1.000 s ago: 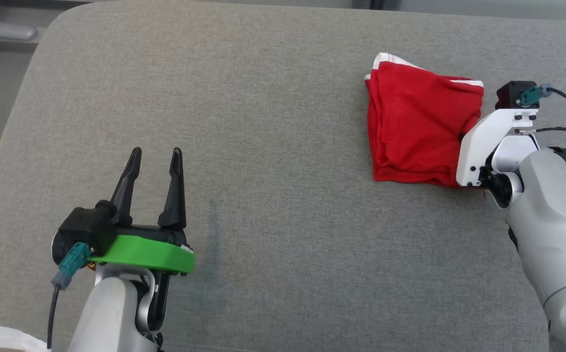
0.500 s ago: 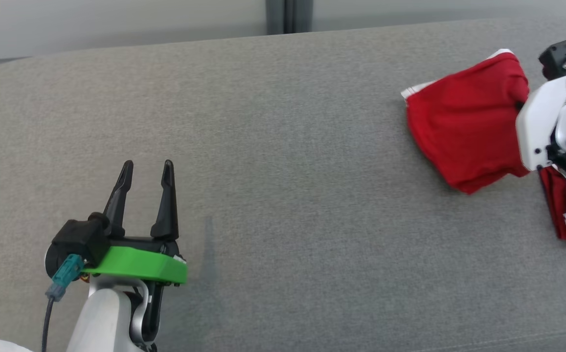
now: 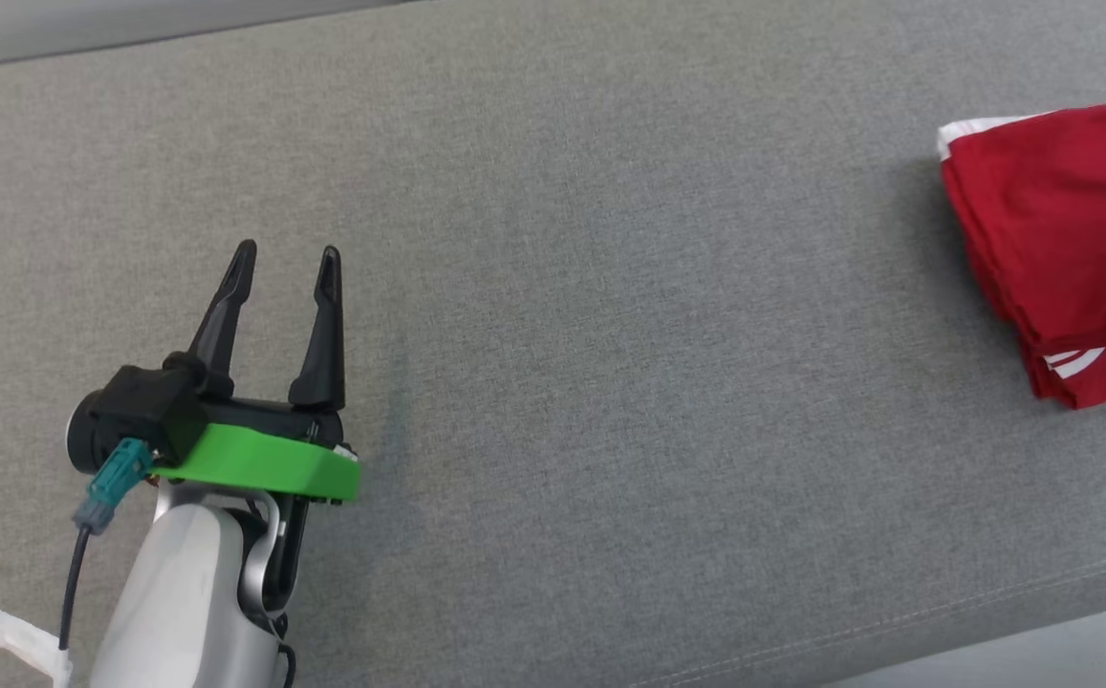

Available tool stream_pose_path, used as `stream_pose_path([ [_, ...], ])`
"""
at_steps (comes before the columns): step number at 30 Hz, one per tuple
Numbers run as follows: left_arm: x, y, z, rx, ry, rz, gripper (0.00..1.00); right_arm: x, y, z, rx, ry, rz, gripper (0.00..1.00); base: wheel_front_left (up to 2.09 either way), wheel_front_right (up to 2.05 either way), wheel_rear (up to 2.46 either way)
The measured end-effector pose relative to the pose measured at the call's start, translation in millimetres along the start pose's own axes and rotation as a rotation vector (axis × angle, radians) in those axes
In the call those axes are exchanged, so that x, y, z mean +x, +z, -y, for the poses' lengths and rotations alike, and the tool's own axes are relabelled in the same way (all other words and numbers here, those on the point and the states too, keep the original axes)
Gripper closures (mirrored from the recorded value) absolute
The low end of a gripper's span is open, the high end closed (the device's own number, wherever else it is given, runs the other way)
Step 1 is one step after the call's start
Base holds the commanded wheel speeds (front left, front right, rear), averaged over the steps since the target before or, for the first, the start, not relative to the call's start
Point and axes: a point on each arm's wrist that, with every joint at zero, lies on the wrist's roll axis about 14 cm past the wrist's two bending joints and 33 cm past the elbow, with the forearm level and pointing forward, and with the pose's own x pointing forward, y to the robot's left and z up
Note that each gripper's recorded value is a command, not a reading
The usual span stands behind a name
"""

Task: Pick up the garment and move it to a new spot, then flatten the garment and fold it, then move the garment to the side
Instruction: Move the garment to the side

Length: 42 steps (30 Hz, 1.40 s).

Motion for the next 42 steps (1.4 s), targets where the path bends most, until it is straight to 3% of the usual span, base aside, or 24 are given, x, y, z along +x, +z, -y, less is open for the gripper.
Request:
stream_pose_path([
  [7, 10, -23, -14, -0.001, 0.0, -0.041, 0.0, 25, -30, 22, -0.023, -0.088, -0.046, 1.0, 0.0, 0.0, 0.0],
  [15, 9, -37, -29, 0.008, 0.017, -0.07, 0.0, 43, -38, 37, -0.064, -0.173, -0.028, 1.0, 0.0, 0.0, 0.0],
  [16, 8, -38, -31, 0.011, 0.02, -0.073, 0.0, 44, -39, 37, -0.06, -0.179, -0.022, 0.83, 0.0, 0.0, 0.0],
  [17, 7, -39, -32, 0.013, 0.022, -0.077, 0.0, 46, -41, 36, -0.049, -0.183, -0.019, 0.0, 0.0, 0.0, 0.0],
  [22, 6, -39, -31, 0.015, 0.02, -0.082, 0.0, 44, -37, 38, -0.055, -0.213, 0.028, 0.0, 0.0, 0.0, 0.0],
  [28, 3, -27, -25, 0.011, 0.027, -0.06, 0.0, 37, 4, 20, 0.035, -0.201, 0.236, 0.0, 0.0, 0.0, 0.0],
  [35, -22, -3, -28, 0.001, 0.095, -0.025, 0.0, 2, 48, -52, 0.171, -0.044, 0.512, 0.0, 0.0, 0.0, 0.0],
  [42, -54, 14, -30, 0.004, 0.156, 0.001, 0.0, -48, 66, -115, 0.286, 0.122, 0.664, 0.0, 0.0, 0.0, 0.0],
])
